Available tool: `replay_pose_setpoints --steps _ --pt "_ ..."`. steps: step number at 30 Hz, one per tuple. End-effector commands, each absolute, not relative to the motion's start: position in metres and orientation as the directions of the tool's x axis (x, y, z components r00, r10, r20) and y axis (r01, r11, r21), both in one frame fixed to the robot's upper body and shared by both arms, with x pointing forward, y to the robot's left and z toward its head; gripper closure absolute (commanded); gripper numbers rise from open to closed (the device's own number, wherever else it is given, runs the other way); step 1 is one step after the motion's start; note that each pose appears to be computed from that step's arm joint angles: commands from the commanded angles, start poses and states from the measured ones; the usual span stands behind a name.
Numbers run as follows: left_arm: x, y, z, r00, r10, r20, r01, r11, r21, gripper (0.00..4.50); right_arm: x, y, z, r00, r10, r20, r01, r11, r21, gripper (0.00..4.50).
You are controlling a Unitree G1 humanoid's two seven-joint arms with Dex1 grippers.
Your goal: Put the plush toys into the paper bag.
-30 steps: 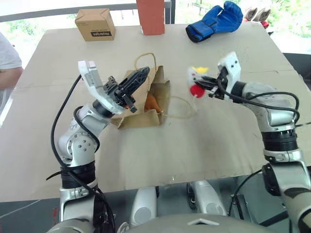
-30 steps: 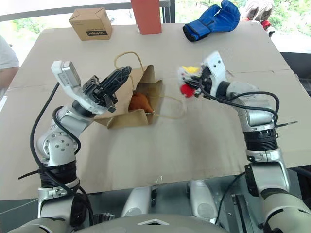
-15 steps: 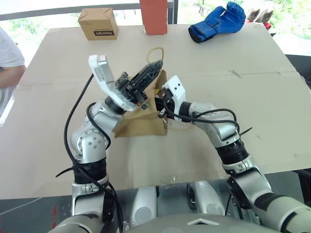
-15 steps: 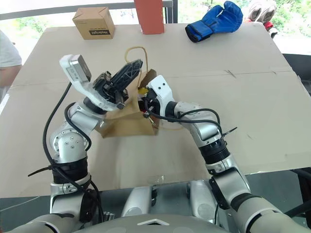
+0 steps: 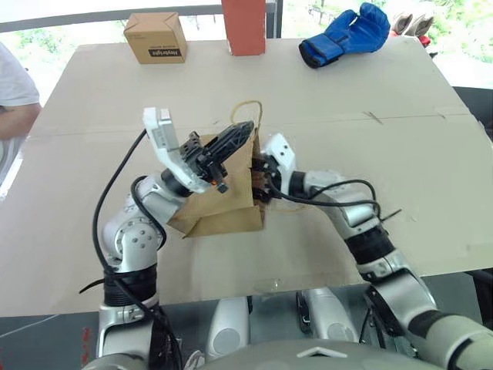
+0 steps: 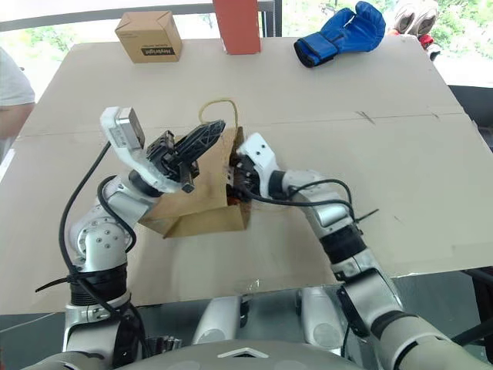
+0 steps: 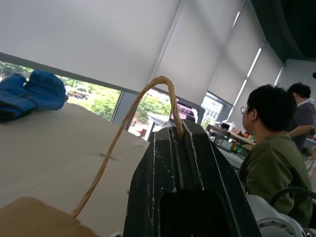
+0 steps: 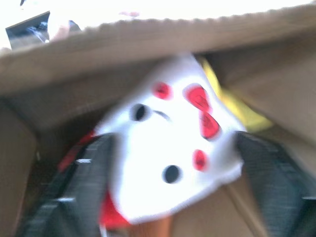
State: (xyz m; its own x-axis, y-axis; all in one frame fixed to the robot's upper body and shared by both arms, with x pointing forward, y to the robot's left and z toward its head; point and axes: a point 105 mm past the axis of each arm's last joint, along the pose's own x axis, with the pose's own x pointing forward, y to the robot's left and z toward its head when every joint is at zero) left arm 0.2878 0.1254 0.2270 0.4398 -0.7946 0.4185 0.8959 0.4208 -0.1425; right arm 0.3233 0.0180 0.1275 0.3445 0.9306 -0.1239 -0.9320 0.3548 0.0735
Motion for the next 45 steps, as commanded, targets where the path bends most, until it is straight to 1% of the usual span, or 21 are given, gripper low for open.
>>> replay_pose_setpoints --steps 1,3,6,9,12,15,17,20,23,27,31,32,34,35,36,37,38,40,41,43,45 --pt "0.286 0.138 0.238 0.423 -0.793 0.438 0.897 0.436 -0.077 4.50 0.323 -0.009 0.155 0.426 0.902 -0.063 -0.903 0.429 0.026 0.28" --pt "0.287 0.145 0.239 0.424 -0.794 0.435 0.895 0.440 -0.071 4.50 0.323 -0.031 0.163 0.501 0.864 -0.052 -0.864 0.503 0.016 0.28" --pt "0.288 0.152 0.251 0.397 -0.778 0.486 0.909 0.407 -0.091 4.50 0.320 -0.061 0.165 0.598 0.798 -0.073 -0.796 0.603 0.061 0.28" --pt "0.285 0.157 0.265 0.360 -0.760 0.542 0.927 0.356 -0.117 4.50 0.308 -0.085 0.150 0.651 0.743 -0.152 -0.733 0.668 0.127 0.28" --pt "0.283 0.157 0.269 0.341 -0.767 0.543 0.935 0.336 -0.112 4.50 0.301 -0.105 0.136 0.703 0.679 -0.212 -0.647 0.734 0.206 0.28" --pt "0.283 0.157 0.271 0.340 -0.768 0.542 0.935 0.338 -0.108 4.50 0.294 -0.128 0.125 0.758 0.600 -0.257 -0.508 0.789 0.344 0.28" --pt "0.282 0.154 0.271 0.339 -0.769 0.542 0.935 0.337 -0.107 4.50 0.281 -0.128 0.119 0.738 0.621 -0.264 -0.471 0.754 0.458 0.28" --pt "0.280 0.149 0.269 0.331 -0.775 0.539 0.939 0.325 -0.110 4.50 0.275 -0.104 0.123 0.677 0.706 -0.208 -0.501 0.649 0.573 0.28" --pt "0.277 0.144 0.266 0.314 -0.789 0.528 0.946 0.303 -0.110 4.50 0.298 -0.087 0.119 0.681 0.711 -0.174 -0.439 0.587 0.680 0.28" --pt "0.274 0.142 0.267 0.310 -0.793 0.524 0.948 0.300 -0.107 4.50 0.326 -0.076 0.117 0.710 0.688 -0.148 -0.373 0.546 0.750 0.28" --pt "0.269 0.143 0.267 0.312 -0.793 0.523 0.947 0.301 -0.108 4.50 0.338 -0.072 0.115 0.713 0.691 -0.121 -0.357 0.506 0.785 0.28" --pt "0.268 0.143 0.267 0.312 -0.794 0.522 0.947 0.302 -0.108 4.50 0.340 -0.072 0.112 0.713 0.689 -0.129 -0.352 0.511 0.784 0.79" --pt "0.264 0.145 0.269 0.325 -0.785 0.527 0.942 0.317 -0.108 4.50 0.341 -0.073 0.100 0.703 0.696 -0.144 -0.345 0.511 0.787 1.65" --pt "0.262 0.147 0.270 0.332 -0.781 0.529 0.940 0.324 -0.110 4.50 0.340 -0.072 0.103 0.696 0.710 -0.107 -0.367 0.480 0.797 2.24" --pt "0.261 0.148 0.270 0.338 -0.779 0.528 0.937 0.332 -0.111 4.50 0.339 -0.071 0.110 0.694 0.717 -0.064 -0.393 0.453 0.800 2.59" --pt "0.260 0.149 0.270 0.344 -0.777 0.527 0.935 0.336 -0.114 4.50 0.339 -0.070 0.118 0.690 0.724 -0.017 -0.426 0.425 0.799 3.10" --pt "0.260 0.150 0.270 0.348 -0.775 0.527 0.933 0.339 -0.116 4.50 0.338 -0.070 0.126 0.683 0.730 0.021 -0.455 0.403 0.794 3.44" --pt "0.259 0.150 0.269 0.353 -0.773 0.527 0.931 0.343 -0.120 4.50 0.338 -0.070 0.137 0.679 0.731 0.072 -0.502 0.390 0.772 4.29" --pt "0.260 0.150 0.269 0.356 -0.770 0.529 0.930 0.346 -0.122 4.50 0.339 -0.070 0.145 0.676 0.729 0.108 -0.527 0.377 0.762 4.40" --pt "0.262 0.151 0.269 0.362 -0.765 0.532 0.928 0.351 -0.126 4.50 0.338 -0.071 0.166 0.663 0.723 0.194 -0.582 0.335 0.741 4.40" --pt "0.266 0.153 0.270 0.370 -0.760 0.535 0.924 0.361 -0.125 4.50 0.332 -0.068 0.192 0.623 0.730 0.282 -0.653 0.287 0.701 4.40"
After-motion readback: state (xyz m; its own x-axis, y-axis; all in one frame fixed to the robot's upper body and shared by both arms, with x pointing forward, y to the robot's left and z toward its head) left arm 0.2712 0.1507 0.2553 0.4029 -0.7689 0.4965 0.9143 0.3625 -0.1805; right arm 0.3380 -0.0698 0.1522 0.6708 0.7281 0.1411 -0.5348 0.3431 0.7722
